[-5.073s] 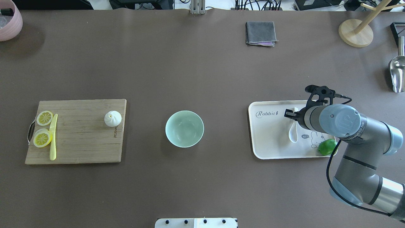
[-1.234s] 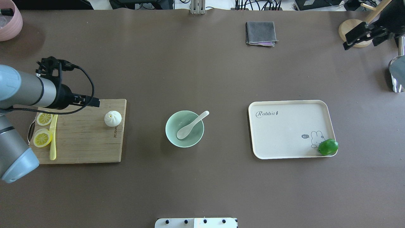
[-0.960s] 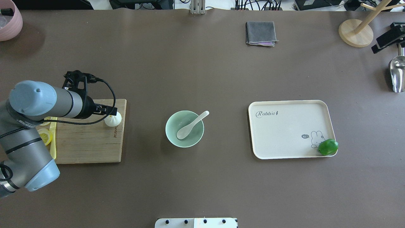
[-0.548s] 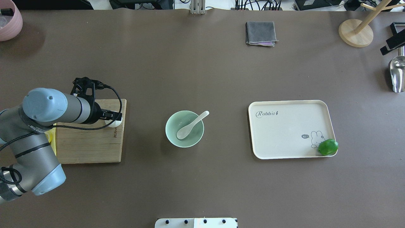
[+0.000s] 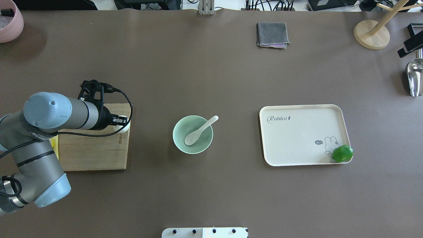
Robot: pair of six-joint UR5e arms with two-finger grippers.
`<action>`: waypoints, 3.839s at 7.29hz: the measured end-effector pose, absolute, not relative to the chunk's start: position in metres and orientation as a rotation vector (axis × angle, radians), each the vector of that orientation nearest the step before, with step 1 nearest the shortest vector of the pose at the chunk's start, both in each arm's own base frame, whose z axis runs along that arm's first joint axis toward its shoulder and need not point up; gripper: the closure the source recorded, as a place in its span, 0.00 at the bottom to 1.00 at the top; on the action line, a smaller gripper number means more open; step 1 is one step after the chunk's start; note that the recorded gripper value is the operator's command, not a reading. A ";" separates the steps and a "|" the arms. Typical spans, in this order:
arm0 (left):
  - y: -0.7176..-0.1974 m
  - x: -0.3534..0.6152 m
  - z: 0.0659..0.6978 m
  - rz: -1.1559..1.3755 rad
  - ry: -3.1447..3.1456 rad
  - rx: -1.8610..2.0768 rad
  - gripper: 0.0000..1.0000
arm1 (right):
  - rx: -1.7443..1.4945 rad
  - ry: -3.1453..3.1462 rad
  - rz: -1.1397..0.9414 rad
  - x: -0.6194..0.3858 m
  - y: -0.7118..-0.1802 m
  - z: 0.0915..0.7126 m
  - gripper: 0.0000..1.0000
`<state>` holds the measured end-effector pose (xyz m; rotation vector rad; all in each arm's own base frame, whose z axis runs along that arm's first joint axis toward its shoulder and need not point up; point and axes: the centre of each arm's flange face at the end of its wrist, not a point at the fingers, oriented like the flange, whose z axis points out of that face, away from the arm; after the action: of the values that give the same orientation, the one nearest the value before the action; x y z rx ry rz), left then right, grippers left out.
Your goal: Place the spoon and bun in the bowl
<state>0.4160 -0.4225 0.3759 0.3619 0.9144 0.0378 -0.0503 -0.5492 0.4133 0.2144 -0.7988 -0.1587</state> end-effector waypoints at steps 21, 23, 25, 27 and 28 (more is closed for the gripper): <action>-0.521 0.189 0.454 0.103 0.856 0.324 0.01 | 0.030 -0.758 -0.074 0.053 -0.421 0.602 0.00; -0.513 0.104 0.507 0.179 0.805 0.327 0.01 | 0.017 -0.782 -0.063 0.053 -0.419 0.605 0.00; -0.508 0.031 0.553 0.225 0.743 0.257 0.02 | -0.008 -0.819 -0.050 0.050 -0.418 0.616 0.00; -0.491 -0.028 0.615 0.213 0.712 0.181 0.02 | -0.010 -0.845 -0.049 0.049 -0.421 0.616 0.00; -0.476 -0.069 0.641 0.147 0.724 0.169 0.02 | -0.003 -0.847 -0.053 0.049 -0.423 0.614 0.00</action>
<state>-0.0695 -0.4763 0.6411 0.1689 0.7235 0.1472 0.0486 -0.4233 0.6135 -0.0028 -0.8465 -0.0533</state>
